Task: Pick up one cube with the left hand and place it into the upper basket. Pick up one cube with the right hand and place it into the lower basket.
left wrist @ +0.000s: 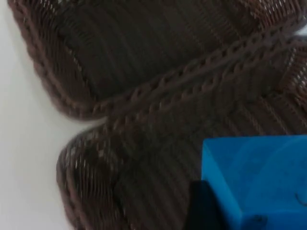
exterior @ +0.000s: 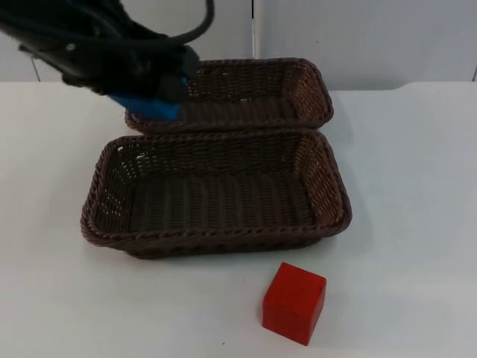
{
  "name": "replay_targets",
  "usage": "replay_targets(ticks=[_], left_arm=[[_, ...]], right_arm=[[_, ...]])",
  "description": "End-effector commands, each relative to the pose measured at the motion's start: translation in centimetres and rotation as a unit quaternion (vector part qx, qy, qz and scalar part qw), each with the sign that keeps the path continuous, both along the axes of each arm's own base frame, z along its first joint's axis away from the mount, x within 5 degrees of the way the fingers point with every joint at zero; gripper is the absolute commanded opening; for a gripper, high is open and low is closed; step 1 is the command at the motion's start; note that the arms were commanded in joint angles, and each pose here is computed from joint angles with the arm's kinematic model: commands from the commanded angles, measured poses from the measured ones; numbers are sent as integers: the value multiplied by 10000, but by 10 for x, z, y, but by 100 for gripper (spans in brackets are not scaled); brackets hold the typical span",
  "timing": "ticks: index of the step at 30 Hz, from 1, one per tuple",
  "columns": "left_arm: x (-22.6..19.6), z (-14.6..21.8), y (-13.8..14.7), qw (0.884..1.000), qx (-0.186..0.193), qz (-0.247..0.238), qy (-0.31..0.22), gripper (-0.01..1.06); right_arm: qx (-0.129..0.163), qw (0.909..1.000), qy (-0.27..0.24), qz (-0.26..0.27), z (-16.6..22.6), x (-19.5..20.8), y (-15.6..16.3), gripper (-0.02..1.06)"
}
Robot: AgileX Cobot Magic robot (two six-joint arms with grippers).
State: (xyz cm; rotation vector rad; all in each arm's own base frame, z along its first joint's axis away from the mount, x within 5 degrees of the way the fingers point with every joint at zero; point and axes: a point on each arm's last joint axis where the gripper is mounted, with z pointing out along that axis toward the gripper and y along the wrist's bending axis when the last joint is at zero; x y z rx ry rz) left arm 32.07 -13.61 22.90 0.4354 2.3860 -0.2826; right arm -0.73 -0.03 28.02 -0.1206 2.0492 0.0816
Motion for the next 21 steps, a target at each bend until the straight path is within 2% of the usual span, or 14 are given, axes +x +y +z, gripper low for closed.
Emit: replay_targets(ticks=[1,9,11,13,18,21], left_arm=[[15,-1,-9,9999,30,-94,-39,0],[64,-11,-22,9997,120,-198,87,0],[82,-14,-23,9996,41,-213,168,0],[99,-18,-23,9992,-211,-208,252,0],[132,-32,-22,9978,-575,-204,257,0],[146,-41,-21,9979,-583,-161,232,0]], right_arm=[[-55,10000,-33,4,0,0,0,105],[-55,10000,-33,4,0,0,0,105],[-55,10000,-33,4,0,0,0,105],[-55,10000,-33,4,0,0,0,105],[-55,10000,-33,4,0,0,0,105],[-55,10000,-33,4,0,0,0,105]])
